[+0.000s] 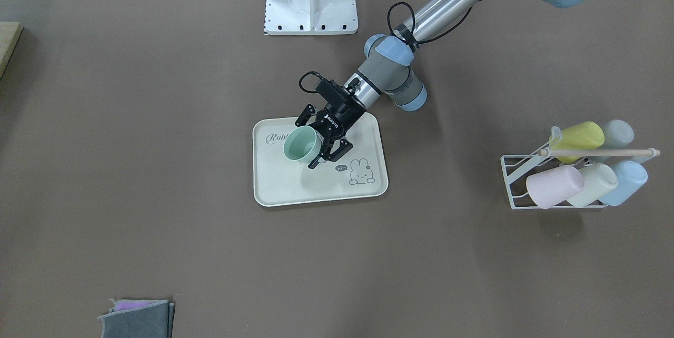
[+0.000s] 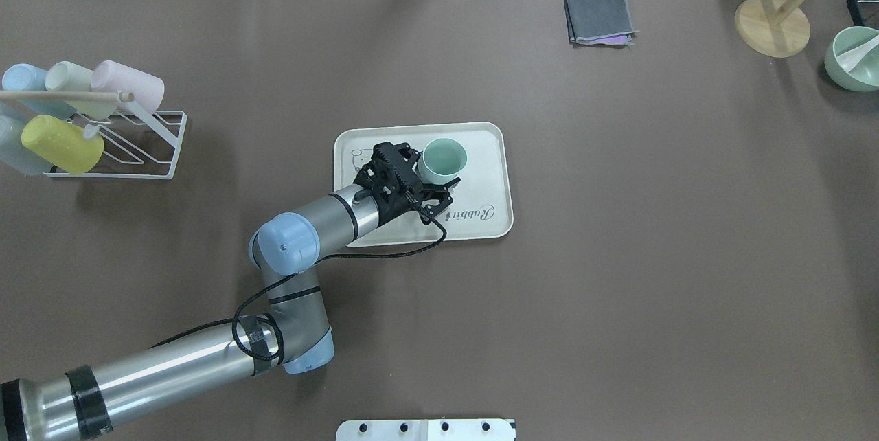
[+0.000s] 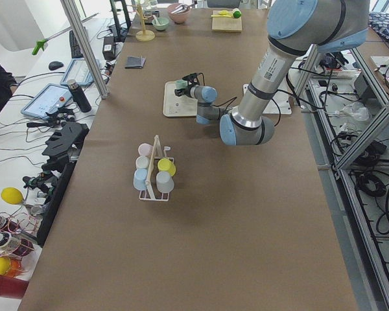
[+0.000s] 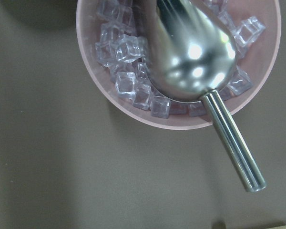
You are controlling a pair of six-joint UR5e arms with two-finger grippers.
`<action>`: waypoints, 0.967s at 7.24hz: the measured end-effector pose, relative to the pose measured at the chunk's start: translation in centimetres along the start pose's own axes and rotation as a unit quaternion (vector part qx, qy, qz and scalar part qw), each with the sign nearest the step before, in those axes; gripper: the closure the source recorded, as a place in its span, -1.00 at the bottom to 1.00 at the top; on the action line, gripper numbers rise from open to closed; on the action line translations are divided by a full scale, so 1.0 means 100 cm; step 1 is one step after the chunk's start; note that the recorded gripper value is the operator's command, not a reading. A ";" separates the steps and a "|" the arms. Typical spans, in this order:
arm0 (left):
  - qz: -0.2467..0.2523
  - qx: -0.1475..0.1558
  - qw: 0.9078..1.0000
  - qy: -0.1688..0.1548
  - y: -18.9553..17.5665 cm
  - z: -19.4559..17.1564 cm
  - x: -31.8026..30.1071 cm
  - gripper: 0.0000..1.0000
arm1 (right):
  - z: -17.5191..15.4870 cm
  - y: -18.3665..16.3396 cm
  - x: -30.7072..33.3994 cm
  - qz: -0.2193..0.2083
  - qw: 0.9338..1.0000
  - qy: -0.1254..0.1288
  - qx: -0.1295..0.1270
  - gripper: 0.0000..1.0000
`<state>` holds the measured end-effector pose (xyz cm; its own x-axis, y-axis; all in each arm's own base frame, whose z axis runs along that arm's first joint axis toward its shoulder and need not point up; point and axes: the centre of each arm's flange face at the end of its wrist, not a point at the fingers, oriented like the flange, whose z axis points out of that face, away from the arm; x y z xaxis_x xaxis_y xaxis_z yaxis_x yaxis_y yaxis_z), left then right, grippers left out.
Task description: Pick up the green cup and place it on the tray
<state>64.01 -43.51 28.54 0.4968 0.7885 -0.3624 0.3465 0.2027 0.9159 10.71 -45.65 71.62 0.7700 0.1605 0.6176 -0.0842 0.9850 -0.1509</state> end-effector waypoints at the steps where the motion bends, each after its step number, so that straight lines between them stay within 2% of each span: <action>1: 0.004 0.000 1.000 0.000 0.000 0.000 0.000 0.95 | 0.000 0.000 0.000 0.000 1.000 0.000 0.000 -1.00; 2: 0.005 0.000 1.000 0.001 -0.001 0.000 0.000 0.64 | 0.000 0.000 0.000 0.000 1.000 0.000 0.000 -1.00; 3: 0.005 0.001 1.000 0.001 -0.001 0.000 0.000 0.52 | 0.000 0.000 0.000 0.000 1.000 0.000 0.000 -1.00; 5: 0.005 0.001 1.000 0.001 -0.002 0.000 -0.002 0.04 | -0.001 -0.001 -0.001 0.001 1.000 0.000 0.001 -1.00; 6: 0.001 0.001 1.000 0.001 -0.002 0.000 -0.002 -0.14 | -0.002 -0.002 -0.002 0.001 1.000 0.000 0.002 -1.00; 7: -0.009 0.001 1.000 0.002 -0.002 -0.001 -0.003 -0.19 | -0.002 -0.003 -0.002 0.002 1.000 0.000 0.002 -1.00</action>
<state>63.68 -43.73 28.53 0.4875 0.7873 -0.3776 0.3574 0.2146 0.9089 10.73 -45.94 71.34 0.7693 0.1635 0.6176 -0.0895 0.9847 -0.1492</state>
